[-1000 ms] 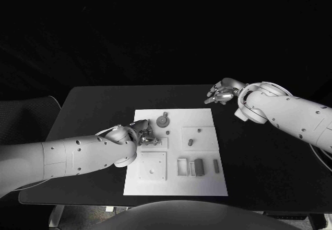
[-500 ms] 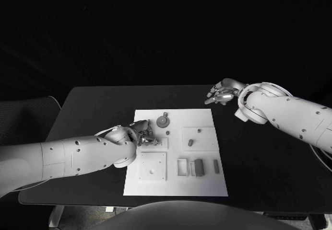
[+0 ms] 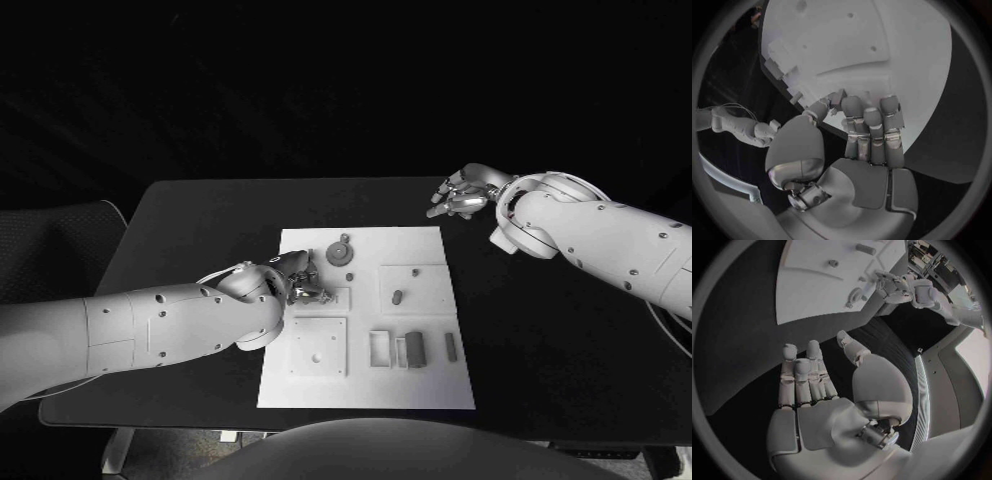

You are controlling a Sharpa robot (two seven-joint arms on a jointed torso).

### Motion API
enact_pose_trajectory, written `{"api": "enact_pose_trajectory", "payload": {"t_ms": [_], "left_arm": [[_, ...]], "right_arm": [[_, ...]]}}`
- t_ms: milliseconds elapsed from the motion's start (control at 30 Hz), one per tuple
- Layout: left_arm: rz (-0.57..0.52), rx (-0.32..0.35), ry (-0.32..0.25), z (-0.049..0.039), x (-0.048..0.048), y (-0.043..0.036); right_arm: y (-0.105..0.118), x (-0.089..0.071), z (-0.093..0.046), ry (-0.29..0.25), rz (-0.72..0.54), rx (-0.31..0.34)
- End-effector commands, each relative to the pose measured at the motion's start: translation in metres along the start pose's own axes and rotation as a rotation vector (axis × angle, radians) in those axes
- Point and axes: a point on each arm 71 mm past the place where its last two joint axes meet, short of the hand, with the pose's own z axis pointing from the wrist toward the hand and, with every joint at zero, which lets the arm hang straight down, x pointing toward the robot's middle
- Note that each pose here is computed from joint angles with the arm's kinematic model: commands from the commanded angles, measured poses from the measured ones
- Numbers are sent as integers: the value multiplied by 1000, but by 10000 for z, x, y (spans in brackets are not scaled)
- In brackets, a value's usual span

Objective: Assemble the parts on the task board

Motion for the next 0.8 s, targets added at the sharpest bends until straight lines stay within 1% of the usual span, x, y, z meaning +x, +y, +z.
{"api": "enact_pose_trajectory", "payload": {"t_ms": [33, 333, 667, 800], "left_arm": [[-3, 0, 68, -26, 142, 3], [-18, -3, 35, -20, 117, 10], [-25, 0, -2, -14, 97, -8], [-22, -2, -5, -12, 94, -6]], "right_arm": [[8, 14, 0, 14, -5, -5], [8, 13, 1, 13, -5, -5], [11, 16, 4, 14, -5, -5], [8, 14, 3, 14, -5, -5]]}}
